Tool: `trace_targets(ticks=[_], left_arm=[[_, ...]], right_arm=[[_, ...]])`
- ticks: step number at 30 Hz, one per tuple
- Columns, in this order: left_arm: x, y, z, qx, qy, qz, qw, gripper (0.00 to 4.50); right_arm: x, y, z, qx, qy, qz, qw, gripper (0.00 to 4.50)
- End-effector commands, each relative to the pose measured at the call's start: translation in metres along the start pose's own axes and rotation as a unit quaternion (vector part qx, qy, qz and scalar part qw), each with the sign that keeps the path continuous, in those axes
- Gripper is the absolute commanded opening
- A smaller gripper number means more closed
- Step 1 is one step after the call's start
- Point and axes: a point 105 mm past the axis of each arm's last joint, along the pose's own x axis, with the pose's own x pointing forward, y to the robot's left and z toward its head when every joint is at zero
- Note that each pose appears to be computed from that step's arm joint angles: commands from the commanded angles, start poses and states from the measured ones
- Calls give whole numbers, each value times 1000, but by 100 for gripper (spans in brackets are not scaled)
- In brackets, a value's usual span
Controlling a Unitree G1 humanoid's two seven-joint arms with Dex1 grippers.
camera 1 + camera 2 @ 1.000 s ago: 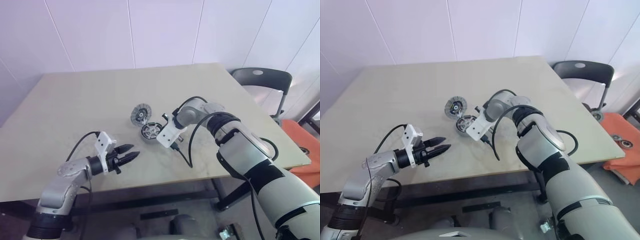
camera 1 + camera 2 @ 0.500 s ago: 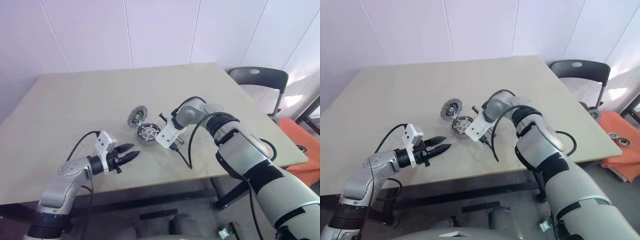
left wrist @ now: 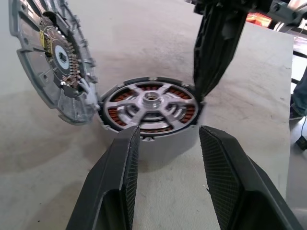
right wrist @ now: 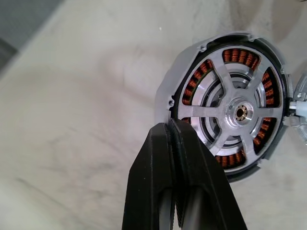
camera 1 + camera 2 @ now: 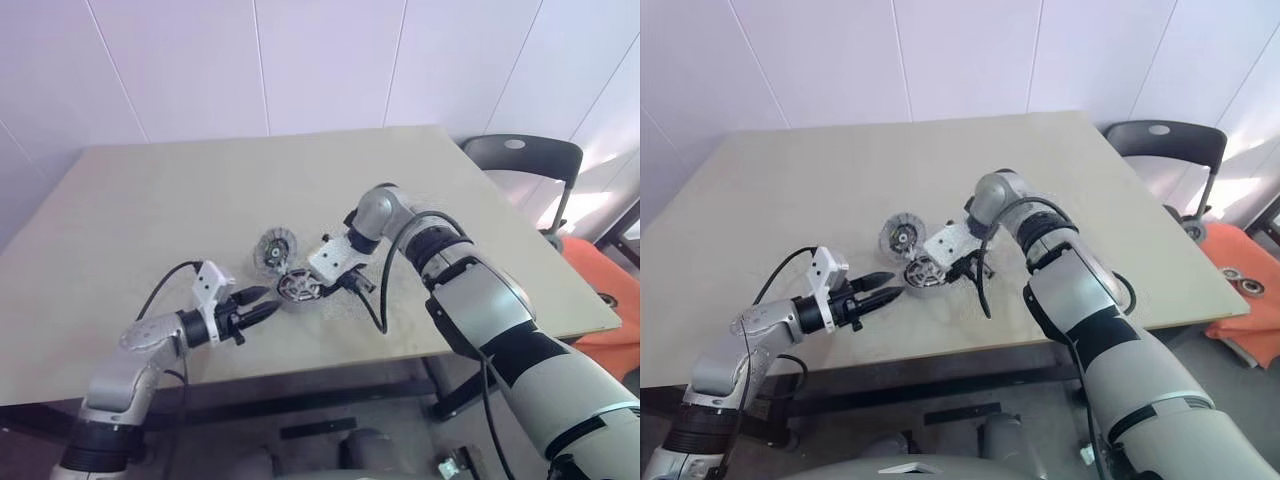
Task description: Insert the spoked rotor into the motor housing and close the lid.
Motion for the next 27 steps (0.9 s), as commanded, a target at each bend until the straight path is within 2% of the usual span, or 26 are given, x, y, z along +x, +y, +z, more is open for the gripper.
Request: trace_targets(ticks=[1,12,16,22,27], left_arm=[[5,-1,13,25,-18,-10,999,212],[5,-2,13,25,-18,-10,999,212],[0,-4,11,23,-16,-5,1000,212],[-5,-5,8,20,-14,2,1000,212],[-4,-5,8,19,-14,3,1000,212]], right_arm=[[-13,-10,7,18,-2,-18,1000,3],[17,-14,8,104,-32,-32,994,3],[25,-28,23,138,-57,-56,987,3],[22,-35,29,120,-56,-72,989,3],[14,-40,39,120,-82,-78,986,3]])
